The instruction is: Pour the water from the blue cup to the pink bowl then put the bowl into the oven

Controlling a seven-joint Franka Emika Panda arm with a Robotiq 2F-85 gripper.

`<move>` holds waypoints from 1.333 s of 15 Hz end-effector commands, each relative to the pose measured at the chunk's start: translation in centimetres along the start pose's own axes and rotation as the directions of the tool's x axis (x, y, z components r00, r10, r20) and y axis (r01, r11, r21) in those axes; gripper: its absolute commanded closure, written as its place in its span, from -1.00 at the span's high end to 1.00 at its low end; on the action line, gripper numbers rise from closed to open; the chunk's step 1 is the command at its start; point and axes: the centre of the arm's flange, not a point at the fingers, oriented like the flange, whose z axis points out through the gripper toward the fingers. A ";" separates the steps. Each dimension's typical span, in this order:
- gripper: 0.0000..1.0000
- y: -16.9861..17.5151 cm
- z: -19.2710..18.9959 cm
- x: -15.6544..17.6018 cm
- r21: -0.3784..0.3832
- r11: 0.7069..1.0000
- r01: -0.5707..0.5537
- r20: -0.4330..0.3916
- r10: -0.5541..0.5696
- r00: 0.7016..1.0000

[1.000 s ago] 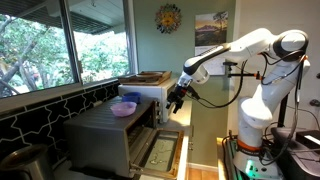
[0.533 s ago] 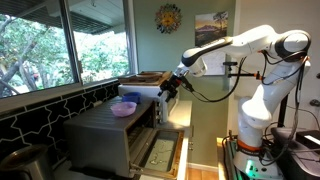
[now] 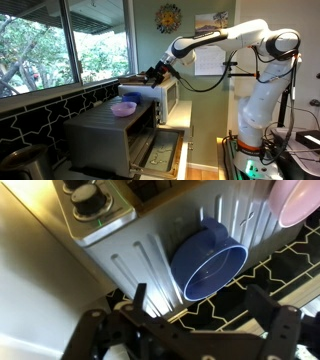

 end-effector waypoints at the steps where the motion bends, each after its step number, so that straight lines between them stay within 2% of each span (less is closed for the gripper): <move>1: 1.00 -2.0 3.4 3.6 -0.118 0.992 0.047 -0.001 -0.047 0.999; 4: 1.00 -2.7 5.3 5.0 -0.175 0.981 0.086 0.024 -0.083 0.996; 5: 0.80 -2.6 5.8 5.3 -0.192 0.977 0.099 0.033 -0.094 0.995; 6: 0.68 -2.7 6.2 5.6 -0.207 0.972 0.110 0.036 -0.105 0.994; 8: 0.26 -2.8 6.9 6.1 -0.229 0.965 0.129 0.045 -0.122 0.992; 9: -0.03 -2.8 7.1 6.2 -0.235 0.962 0.138 0.052 -0.130 0.990; 12: -0.48 -2.9 7.5 6.5 -0.248 0.956 0.158 0.069 -0.145 0.987; 13: -0.50 -2.9 7.5 6.6 -0.248 0.955 0.163 0.074 -0.149 0.986; 14: 0.03 -3.1 7.5 6.6 -0.248 0.955 0.161 0.074 -0.147 0.986; 17: 0.25 -3.6 7.3 6.6 -0.236 0.956 0.173 0.084 -0.158 0.984; 20: 0.68 -3.8 7.4 6.3 -0.233 0.954 0.190 0.113 -0.167 0.979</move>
